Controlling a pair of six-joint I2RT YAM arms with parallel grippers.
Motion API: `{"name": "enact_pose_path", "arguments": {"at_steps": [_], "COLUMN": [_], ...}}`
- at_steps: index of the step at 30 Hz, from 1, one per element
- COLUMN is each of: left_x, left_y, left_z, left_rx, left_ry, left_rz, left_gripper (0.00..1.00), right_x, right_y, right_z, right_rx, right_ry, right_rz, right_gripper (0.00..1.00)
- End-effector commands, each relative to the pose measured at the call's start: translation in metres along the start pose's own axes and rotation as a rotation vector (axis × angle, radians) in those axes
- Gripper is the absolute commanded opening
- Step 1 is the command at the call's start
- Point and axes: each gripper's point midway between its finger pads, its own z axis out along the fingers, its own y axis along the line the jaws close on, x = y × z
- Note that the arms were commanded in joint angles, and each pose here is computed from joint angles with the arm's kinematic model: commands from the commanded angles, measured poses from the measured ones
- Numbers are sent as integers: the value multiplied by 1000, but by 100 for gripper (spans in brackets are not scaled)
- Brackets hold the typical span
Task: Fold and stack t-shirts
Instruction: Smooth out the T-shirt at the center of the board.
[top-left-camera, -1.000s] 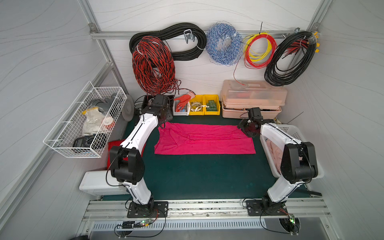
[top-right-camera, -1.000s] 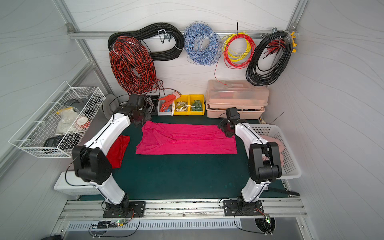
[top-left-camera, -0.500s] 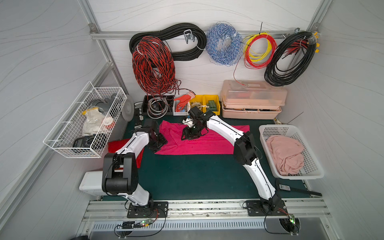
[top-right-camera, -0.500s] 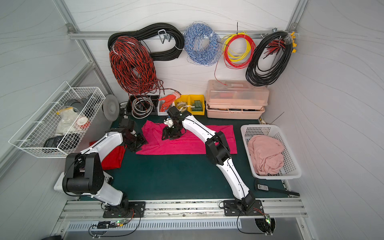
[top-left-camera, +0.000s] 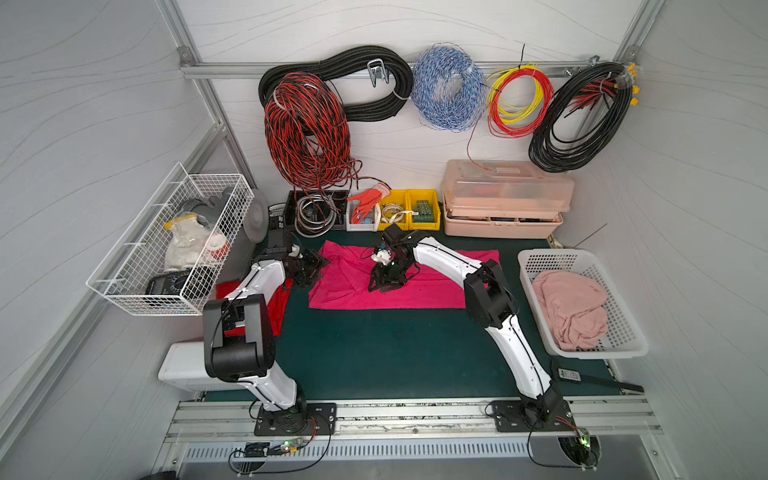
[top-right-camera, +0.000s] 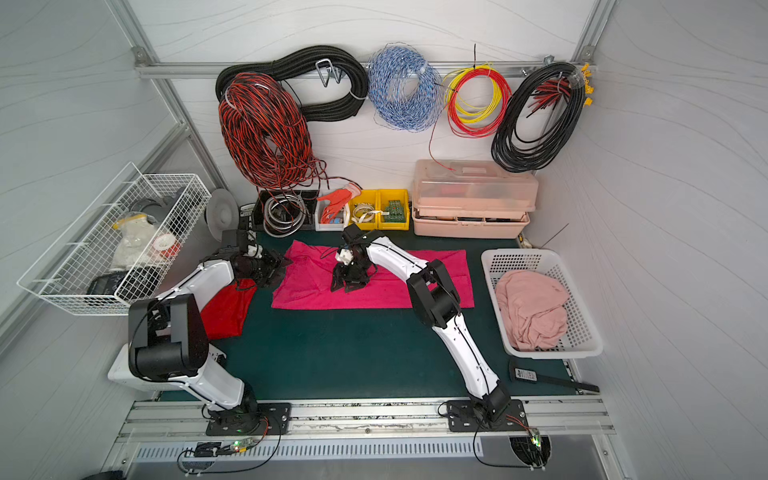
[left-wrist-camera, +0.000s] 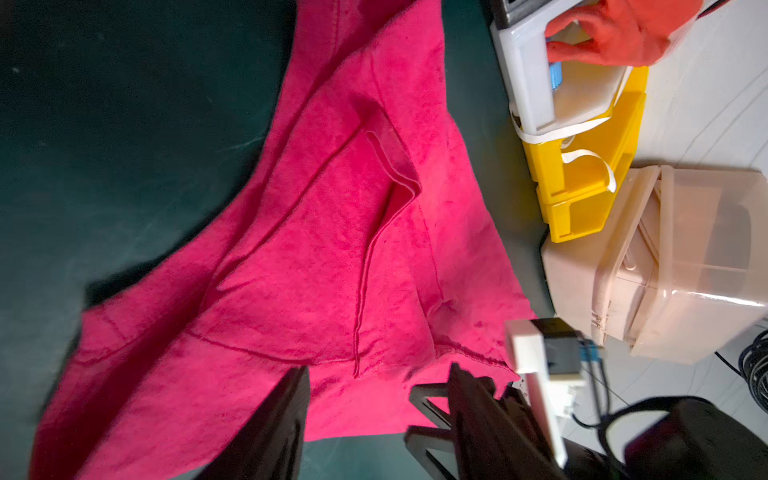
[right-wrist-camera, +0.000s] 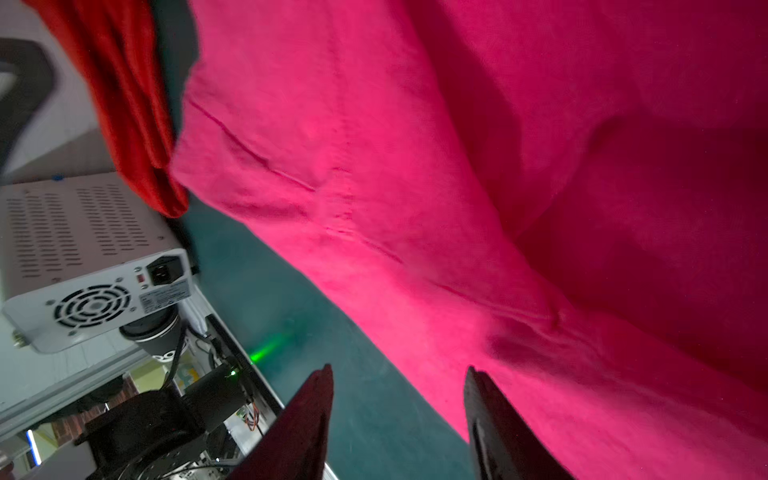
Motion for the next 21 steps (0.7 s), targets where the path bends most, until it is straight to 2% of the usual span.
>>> {"name": "enact_pose_path", "arguments": {"at_steps": [1, 2, 4, 6, 11, 15, 21], "left_x": [-9, -8, -3, 5, 35, 49, 55], "left_y": [-16, -15, -13, -12, -18, -12, -3], "left_z": [-1, 1, 10, 22, 53, 66, 82], "left_rx": [44, 36, 12, -18, -79, -138, -182], "left_ry": [-4, -4, 2, 12, 68, 69, 44], "left_rz": [55, 54, 63, 75, 117, 120, 115], "left_gripper": [59, 60, 60, 60, 60, 60, 60], "right_x": [-19, -19, -15, -6, 27, 47, 61], "right_y": [4, -8, -28, -41, -73, -88, -99], "right_z": [-71, -90, -130, -162, -203, -217, -230], "right_rx": [188, 286, 431, 439, 261, 224, 207], "right_ry": [-236, -293, -412, -492, -584, -631, -633], "right_rz": [-68, -66, -41, 14, 219, 250, 266], "right_gripper": [61, 71, 97, 99, 99, 99, 99]}}
